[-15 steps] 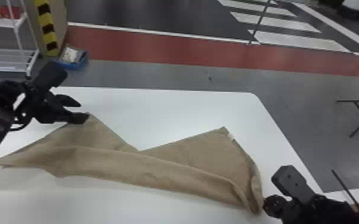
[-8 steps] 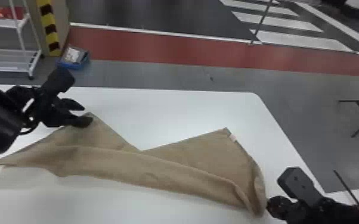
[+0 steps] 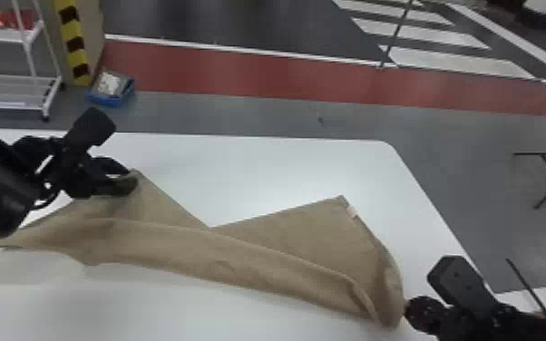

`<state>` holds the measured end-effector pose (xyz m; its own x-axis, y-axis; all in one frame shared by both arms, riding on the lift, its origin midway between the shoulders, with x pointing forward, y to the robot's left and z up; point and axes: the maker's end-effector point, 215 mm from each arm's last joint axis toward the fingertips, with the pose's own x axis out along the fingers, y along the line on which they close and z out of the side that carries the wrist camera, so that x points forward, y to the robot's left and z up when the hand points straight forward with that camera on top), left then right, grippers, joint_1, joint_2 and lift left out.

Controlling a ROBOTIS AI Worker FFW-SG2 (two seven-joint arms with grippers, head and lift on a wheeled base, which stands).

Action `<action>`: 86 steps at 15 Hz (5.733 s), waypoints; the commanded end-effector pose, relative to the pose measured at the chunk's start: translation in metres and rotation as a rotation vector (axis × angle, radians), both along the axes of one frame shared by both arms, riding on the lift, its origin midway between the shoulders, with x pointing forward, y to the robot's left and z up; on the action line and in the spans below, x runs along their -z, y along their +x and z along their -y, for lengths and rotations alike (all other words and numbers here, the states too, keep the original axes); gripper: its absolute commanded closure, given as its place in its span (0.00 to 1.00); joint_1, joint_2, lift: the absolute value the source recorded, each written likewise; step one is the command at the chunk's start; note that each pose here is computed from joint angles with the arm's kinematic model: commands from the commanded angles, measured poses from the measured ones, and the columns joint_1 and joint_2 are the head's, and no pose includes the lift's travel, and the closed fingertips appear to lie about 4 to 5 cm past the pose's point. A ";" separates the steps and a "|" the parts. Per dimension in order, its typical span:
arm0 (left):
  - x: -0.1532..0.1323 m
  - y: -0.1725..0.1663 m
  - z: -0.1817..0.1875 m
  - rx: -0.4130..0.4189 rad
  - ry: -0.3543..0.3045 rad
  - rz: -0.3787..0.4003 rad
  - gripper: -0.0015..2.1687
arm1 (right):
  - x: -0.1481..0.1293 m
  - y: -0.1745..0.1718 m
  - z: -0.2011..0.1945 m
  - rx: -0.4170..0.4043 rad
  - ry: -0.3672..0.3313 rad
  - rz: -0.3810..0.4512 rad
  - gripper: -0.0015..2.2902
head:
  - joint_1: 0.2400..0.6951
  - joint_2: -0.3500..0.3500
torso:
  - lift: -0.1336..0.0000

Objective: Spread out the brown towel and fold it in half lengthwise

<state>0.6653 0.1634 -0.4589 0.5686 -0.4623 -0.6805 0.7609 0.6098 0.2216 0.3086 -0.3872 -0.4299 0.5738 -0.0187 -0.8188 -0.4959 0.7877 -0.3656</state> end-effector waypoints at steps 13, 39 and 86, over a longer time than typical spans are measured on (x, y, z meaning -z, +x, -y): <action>-0.150 0.006 -0.121 -0.205 -0.277 0.070 0.70 | -0.076 0.117 0.018 0.228 0.119 0.363 0.73 | 1.00 0.28 | 0.08; -0.160 -0.097 -0.251 -0.390 -0.599 0.157 0.70 | -0.127 0.142 0.091 0.377 0.184 0.582 0.73 | 0.84 0.40 | 0.08; -0.031 -0.096 0.044 -0.254 -0.155 0.091 0.79 | -0.130 0.007 -0.015 0.104 0.161 0.613 0.73 | 1.00 0.00 | 0.08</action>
